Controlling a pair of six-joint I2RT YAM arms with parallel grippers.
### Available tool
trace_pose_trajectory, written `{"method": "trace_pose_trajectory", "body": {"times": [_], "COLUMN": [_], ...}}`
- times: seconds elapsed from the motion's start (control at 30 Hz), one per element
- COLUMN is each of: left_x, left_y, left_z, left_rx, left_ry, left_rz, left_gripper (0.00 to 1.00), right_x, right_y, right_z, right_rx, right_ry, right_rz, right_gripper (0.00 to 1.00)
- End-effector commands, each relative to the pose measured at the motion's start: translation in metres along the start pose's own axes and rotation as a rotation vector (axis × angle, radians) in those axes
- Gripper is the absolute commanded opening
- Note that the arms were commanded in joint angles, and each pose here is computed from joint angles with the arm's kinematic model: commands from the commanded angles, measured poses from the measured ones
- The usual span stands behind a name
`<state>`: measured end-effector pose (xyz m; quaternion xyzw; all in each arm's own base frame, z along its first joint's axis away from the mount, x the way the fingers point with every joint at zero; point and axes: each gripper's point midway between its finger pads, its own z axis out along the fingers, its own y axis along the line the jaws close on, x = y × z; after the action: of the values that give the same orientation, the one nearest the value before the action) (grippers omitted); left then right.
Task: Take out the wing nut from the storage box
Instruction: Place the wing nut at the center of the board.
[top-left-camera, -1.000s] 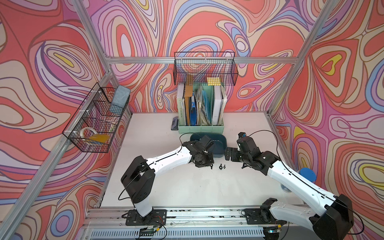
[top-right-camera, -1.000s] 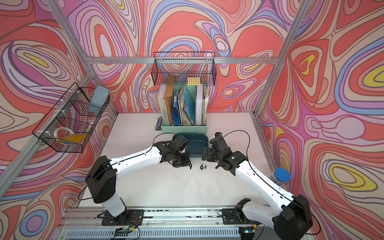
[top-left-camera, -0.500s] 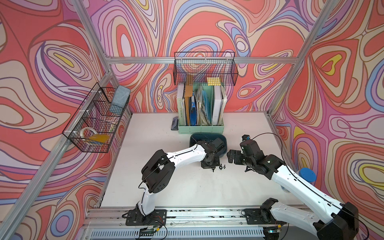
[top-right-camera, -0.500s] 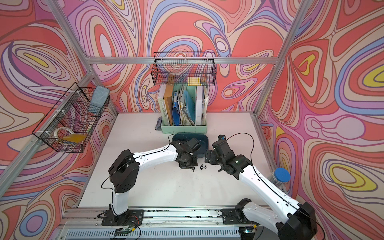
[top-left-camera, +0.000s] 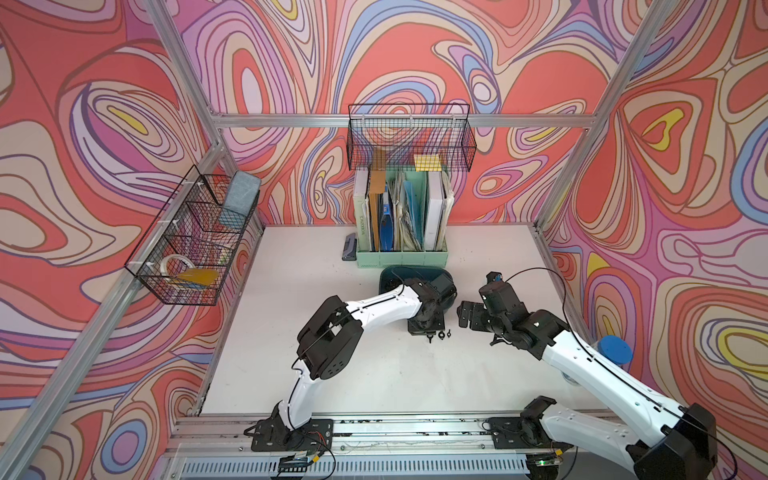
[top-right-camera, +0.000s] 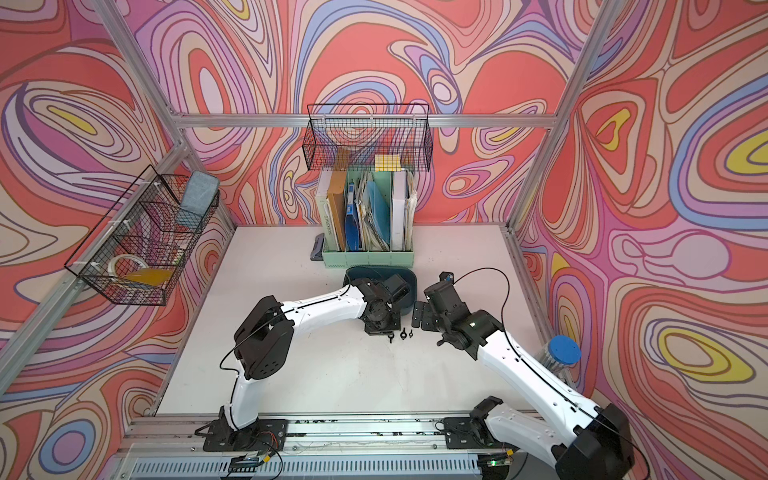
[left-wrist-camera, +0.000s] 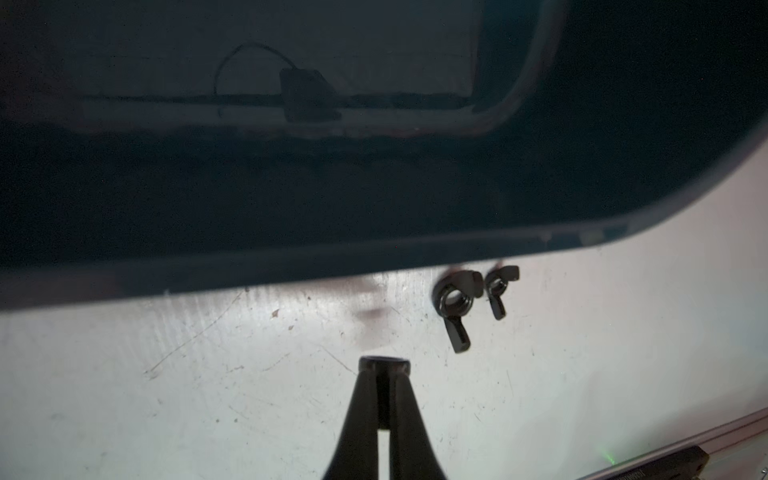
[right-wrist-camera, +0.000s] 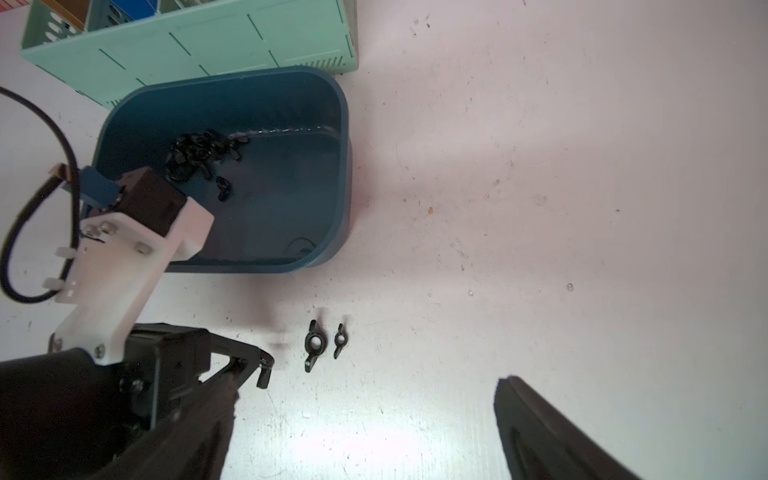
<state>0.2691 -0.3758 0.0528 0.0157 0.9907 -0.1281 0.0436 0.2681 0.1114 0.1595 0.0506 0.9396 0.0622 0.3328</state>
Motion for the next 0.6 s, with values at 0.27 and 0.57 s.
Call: {"method": "trace_pose_trajectory", "body": {"times": [0.27,0.57], "left_x": [0.003,0.002], "left_y": [0.001,-0.001], "left_z": [0.011,0.017], "left_rx": [-0.039,-0.043], "left_ry": [0.04,0.05], "left_rz": [0.02,0.023], "left_gripper": [0.0,0.0], "right_x": [0.01,0.012], "right_y": [-0.034,-0.041], "right_z": [-0.001,-0.003], "right_rx": [0.174,0.201], "right_ry": [-0.001,-0.005], "right_rz": [0.051,0.066], "right_gripper": [0.98,0.98]}}
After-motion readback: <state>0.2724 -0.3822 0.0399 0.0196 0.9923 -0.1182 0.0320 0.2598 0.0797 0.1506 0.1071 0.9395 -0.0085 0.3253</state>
